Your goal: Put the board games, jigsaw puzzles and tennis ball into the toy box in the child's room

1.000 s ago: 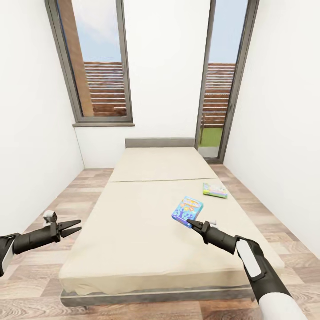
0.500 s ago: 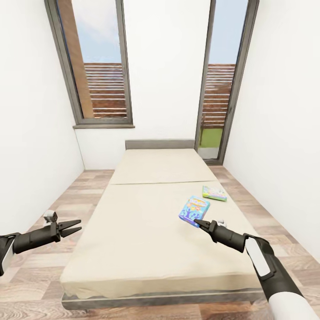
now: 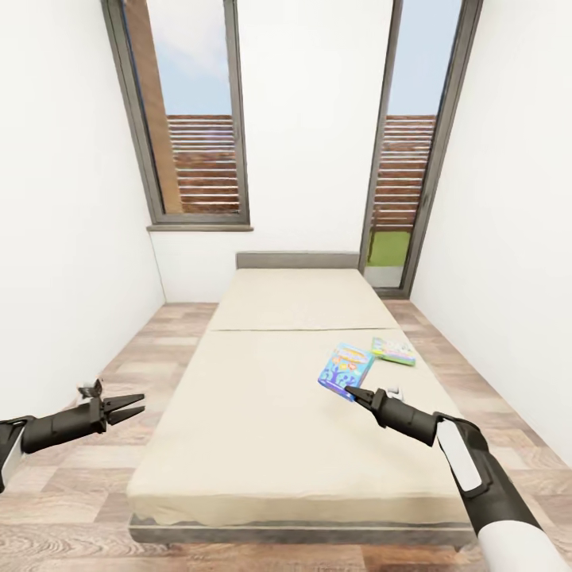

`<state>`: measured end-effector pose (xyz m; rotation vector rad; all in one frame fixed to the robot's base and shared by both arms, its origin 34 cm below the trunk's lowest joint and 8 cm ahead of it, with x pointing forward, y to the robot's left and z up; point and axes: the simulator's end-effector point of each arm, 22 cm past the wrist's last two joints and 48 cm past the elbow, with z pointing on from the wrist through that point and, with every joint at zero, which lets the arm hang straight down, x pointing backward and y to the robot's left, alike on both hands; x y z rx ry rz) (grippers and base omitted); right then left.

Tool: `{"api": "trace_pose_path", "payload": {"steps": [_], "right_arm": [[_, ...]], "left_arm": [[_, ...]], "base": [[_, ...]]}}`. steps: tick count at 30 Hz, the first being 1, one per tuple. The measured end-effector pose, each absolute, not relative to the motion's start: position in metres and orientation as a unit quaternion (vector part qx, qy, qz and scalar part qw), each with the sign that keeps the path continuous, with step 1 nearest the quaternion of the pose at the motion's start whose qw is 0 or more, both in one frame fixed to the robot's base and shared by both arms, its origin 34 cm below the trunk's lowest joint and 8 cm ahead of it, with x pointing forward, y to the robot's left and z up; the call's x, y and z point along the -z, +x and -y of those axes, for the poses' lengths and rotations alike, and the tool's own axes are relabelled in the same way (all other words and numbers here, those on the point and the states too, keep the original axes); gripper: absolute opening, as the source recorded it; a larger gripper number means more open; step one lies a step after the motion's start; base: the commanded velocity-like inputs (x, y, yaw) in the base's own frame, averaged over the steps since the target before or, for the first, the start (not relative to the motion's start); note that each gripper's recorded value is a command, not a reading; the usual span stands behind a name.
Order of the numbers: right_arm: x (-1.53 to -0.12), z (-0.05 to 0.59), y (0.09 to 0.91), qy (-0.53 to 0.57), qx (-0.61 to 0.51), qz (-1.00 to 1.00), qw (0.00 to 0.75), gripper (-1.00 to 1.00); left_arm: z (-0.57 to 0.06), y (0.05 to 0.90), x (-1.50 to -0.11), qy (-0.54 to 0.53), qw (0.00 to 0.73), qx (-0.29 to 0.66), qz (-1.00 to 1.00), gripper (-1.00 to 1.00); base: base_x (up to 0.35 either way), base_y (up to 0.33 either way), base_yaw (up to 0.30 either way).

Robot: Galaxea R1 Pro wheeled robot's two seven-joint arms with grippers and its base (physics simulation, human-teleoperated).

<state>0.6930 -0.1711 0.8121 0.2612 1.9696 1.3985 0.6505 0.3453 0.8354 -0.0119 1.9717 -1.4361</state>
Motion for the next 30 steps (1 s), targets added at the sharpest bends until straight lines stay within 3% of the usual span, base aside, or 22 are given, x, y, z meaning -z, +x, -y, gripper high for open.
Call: {"api": "trace_pose_path", "payload": {"steps": [24, 30], "right_arm": [[-0.863, 0.167, 0.696, 0.078, -0.529, -0.767, 0.355, -1.00], [-0.873, 0.167, 0.697, 0.079, -0.530, -0.767, 0.354, -1.00]], "left_arm": [[-0.332, 0.652, -0.857, 0.003, 0.316, 0.532, -0.785, 1.00], [-0.332, 0.653, -0.865, 0.005, 0.317, 0.529, -0.787, 1.00]], "base": [[-0.108, -0.001, 0.292], [-0.150, -0.144, 0.293]]}}
